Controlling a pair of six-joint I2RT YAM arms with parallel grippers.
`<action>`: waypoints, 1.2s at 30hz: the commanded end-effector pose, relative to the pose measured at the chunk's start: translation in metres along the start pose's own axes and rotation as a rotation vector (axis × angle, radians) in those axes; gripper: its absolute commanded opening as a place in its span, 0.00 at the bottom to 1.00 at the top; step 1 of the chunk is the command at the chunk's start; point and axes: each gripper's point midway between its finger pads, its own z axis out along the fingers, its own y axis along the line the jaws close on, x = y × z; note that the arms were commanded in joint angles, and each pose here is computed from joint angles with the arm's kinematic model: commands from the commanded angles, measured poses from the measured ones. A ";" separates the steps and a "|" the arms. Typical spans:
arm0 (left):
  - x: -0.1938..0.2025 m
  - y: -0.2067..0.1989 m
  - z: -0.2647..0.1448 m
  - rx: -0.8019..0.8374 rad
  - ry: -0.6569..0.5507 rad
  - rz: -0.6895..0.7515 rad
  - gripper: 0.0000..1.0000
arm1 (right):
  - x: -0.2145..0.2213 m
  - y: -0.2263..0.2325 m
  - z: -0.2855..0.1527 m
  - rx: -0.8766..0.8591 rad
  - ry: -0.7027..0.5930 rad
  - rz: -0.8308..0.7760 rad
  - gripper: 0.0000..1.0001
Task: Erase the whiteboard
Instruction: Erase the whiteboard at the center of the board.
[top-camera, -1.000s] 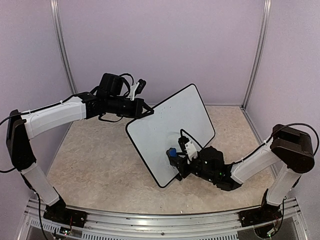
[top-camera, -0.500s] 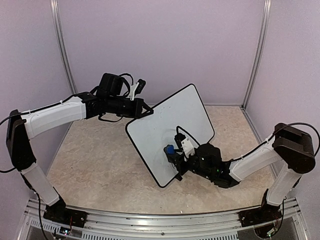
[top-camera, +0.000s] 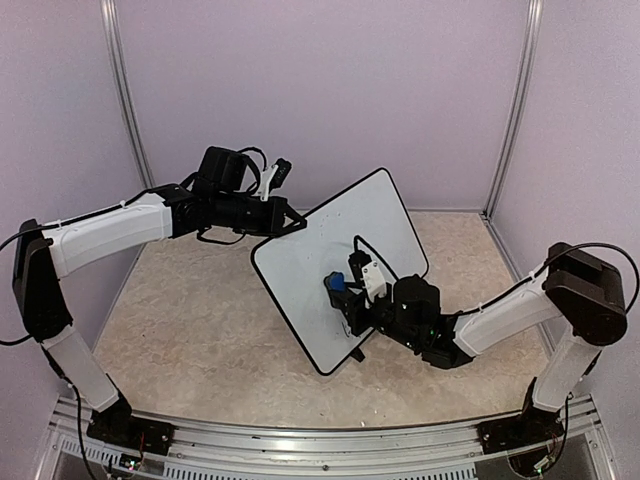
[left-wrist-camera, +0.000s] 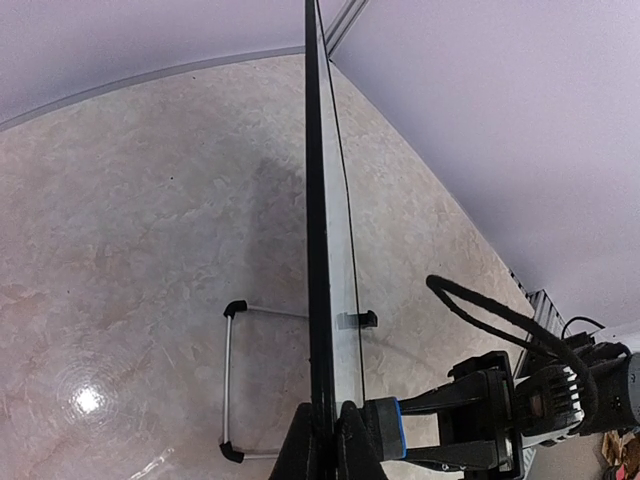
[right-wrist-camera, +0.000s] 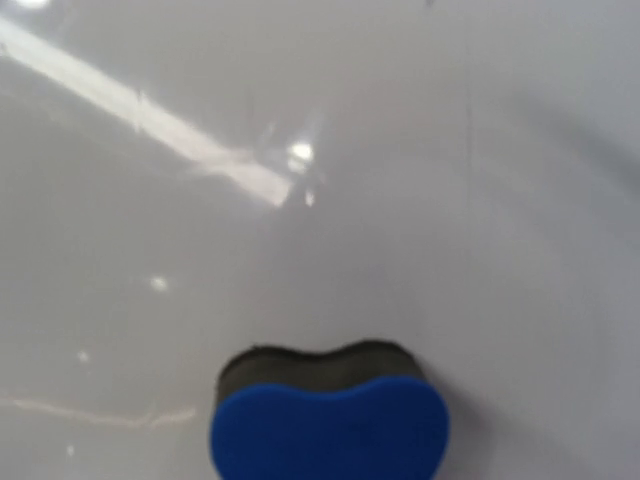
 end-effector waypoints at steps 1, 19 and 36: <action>0.028 -0.022 0.013 0.087 0.088 0.068 0.00 | 0.084 0.000 -0.012 0.026 0.223 0.007 0.23; 0.028 -0.023 0.013 0.088 0.086 0.071 0.00 | 0.130 -0.013 -0.044 0.117 0.352 0.005 0.22; 0.025 -0.027 0.010 0.090 0.077 0.079 0.00 | 0.123 -0.010 -0.047 0.134 0.345 -0.006 0.23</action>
